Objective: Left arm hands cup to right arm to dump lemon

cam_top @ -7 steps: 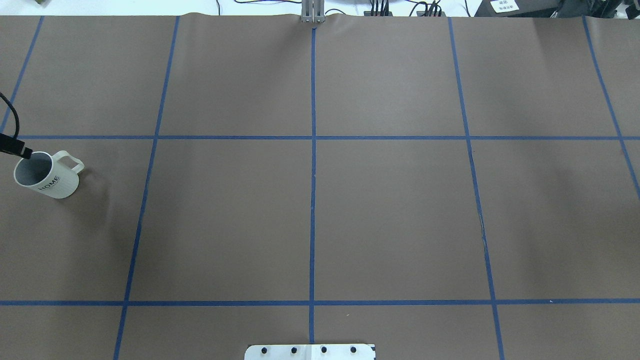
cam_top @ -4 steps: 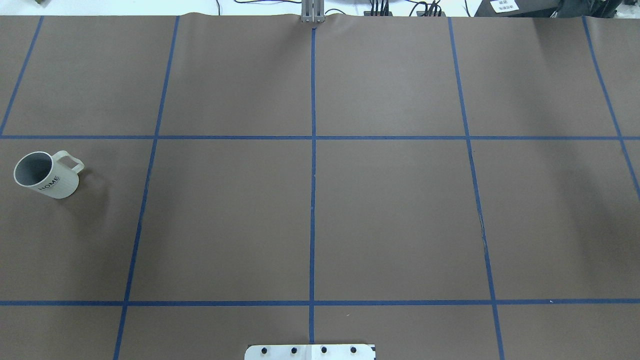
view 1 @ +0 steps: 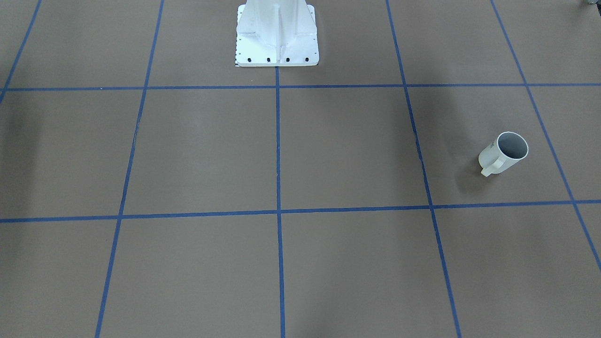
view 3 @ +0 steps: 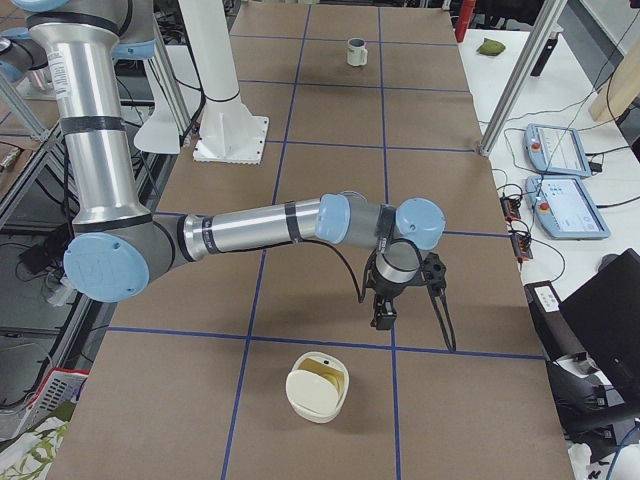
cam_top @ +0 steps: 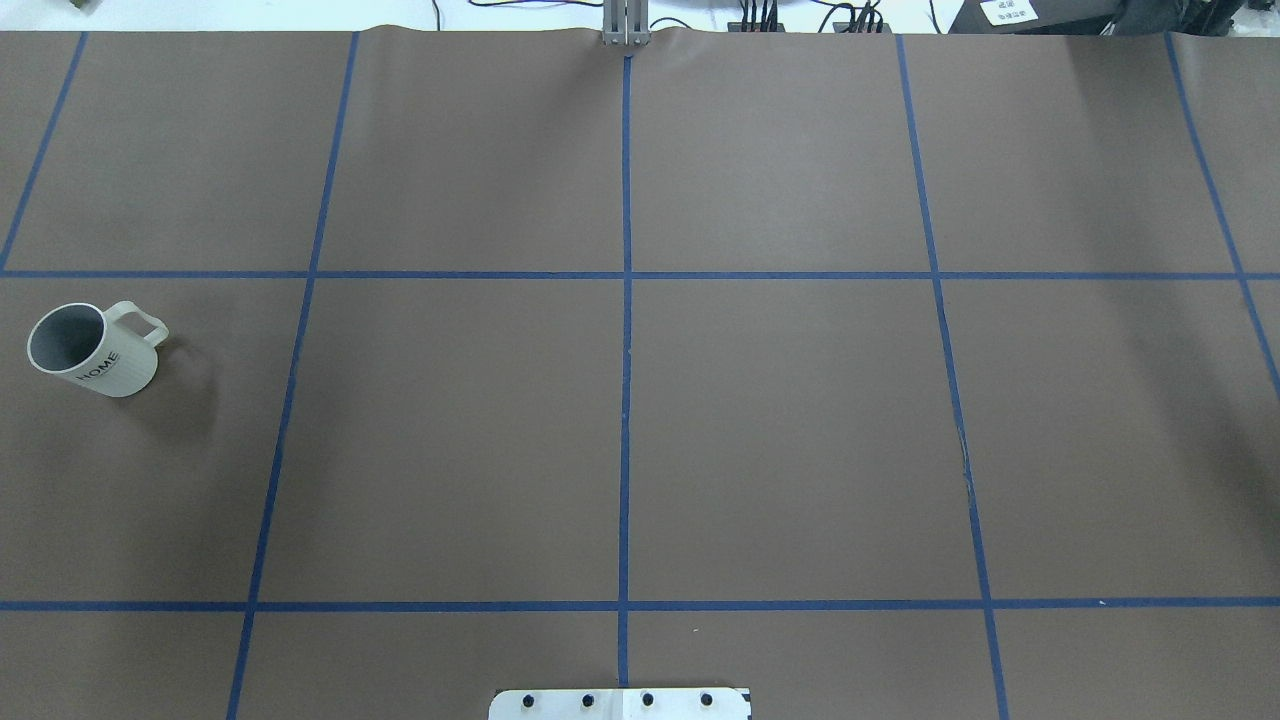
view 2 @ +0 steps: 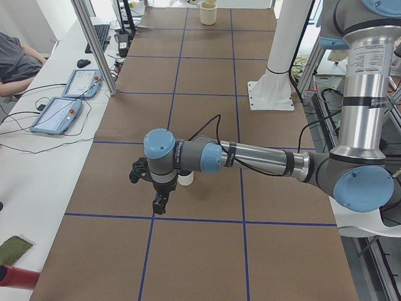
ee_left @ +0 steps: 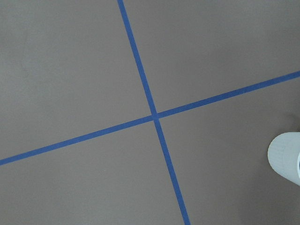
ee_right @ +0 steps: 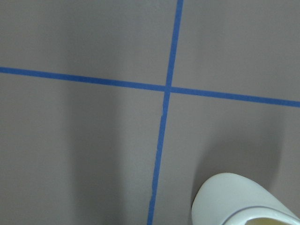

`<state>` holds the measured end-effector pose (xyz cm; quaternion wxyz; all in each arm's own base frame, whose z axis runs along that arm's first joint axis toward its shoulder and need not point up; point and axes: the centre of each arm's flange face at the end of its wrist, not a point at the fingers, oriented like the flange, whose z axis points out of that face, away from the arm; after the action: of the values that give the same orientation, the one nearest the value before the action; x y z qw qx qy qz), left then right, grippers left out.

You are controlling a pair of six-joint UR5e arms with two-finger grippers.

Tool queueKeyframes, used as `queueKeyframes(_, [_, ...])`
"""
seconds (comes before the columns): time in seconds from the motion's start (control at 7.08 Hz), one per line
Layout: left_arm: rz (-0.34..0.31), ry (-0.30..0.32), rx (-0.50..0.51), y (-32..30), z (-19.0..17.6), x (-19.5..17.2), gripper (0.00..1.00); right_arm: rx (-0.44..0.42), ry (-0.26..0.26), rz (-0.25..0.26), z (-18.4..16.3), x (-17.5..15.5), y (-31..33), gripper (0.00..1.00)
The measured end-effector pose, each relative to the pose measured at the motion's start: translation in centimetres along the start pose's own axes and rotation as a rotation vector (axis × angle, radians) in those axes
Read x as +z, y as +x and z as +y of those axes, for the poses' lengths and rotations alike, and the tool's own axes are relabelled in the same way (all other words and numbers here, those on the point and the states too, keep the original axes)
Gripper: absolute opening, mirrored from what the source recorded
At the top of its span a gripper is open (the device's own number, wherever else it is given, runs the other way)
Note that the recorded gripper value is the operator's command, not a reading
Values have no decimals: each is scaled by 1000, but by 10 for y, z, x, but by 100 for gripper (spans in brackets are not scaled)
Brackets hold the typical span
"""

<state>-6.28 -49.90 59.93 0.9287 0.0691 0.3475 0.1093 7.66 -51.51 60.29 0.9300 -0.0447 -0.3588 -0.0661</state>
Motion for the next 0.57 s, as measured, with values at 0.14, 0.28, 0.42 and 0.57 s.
queueKeyframes(0.14, [1, -4, -3, 1, 6, -1, 100, -1, 1, 23, 15, 10, 12, 100])
queueKeyframes(0.28, [2, -3, -1, 2, 11, -1, 100, -32, 36, 56, 27, 21, 22, 100])
queueKeyframes(0.42, [2, -2, 0, 3, 13, -2, 100, -60, 66, 83, 38, 31, 31, 100])
queueKeyframes(0.57, [3, -3, -2, 2, 14, -1, 100, -71, 79, 95, 46, 38, 37, 100])
